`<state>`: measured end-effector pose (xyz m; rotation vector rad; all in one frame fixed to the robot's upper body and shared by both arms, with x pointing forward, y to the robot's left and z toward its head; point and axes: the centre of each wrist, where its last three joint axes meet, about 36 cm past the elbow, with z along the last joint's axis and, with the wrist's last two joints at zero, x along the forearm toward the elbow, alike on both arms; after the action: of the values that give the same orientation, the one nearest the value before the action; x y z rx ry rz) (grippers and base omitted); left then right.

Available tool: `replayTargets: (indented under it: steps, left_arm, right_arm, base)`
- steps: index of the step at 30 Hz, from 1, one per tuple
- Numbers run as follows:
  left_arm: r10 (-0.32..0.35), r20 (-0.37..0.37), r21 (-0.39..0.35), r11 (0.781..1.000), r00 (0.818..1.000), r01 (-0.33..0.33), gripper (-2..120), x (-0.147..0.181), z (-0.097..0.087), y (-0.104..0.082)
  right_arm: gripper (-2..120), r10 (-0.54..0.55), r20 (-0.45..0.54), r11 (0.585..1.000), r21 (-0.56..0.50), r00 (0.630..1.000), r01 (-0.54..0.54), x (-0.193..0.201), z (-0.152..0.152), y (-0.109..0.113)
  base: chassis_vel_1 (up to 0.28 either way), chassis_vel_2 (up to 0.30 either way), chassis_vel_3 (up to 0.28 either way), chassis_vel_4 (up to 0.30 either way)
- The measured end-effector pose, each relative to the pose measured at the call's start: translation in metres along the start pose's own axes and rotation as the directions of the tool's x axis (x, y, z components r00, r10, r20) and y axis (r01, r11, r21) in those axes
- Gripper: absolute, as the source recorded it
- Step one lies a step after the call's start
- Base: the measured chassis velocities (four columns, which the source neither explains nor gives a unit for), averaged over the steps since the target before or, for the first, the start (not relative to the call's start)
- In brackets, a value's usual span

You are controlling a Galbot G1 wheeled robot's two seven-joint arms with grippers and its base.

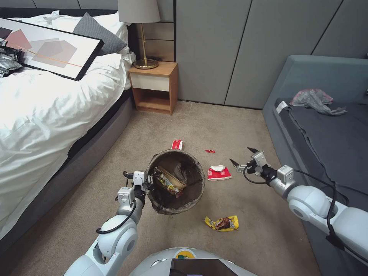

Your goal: Pick up the trash bin, then pick up the garbage from the floor and place it into the trash bin.

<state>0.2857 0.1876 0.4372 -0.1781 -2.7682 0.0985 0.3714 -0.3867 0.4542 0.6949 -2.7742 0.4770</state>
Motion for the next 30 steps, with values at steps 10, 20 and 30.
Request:
replayTargets:
  steps: [10, 20, 30]
  left_arm:
    - [0.0, -0.011, -0.002, 1.0, 1.0, 0.0, 0, -0.005, 0.006, -0.001]
    - [-0.007, -0.014, 0.001, 1.0, 1.0, 0.007, 0, -0.01, 0.008, -0.001]
    - [-0.014, -0.013, 0.004, 1.0, 1.0, 0.014, 0, -0.012, 0.009, 0.0]
  right_arm:
    - [100, -0.242, -0.029, 0.97, 0.013, 0.97, 0.242, -0.001, 0.029, -0.019]
    - [100, -0.368, -0.051, 0.93, -0.008, 0.928, 0.368, -0.03, 0.07, 0.008]
    - [100, -0.428, -0.103, 0.902, 0.021, 0.898, 0.432, -0.029, 0.097, 0.013]
  base:
    - [0.0, 0.0, 0.0, 0.0]
    - [0.0, 0.0, 0.0, 0.0]
    - [0.0, 0.0, 0.0, 0.0]
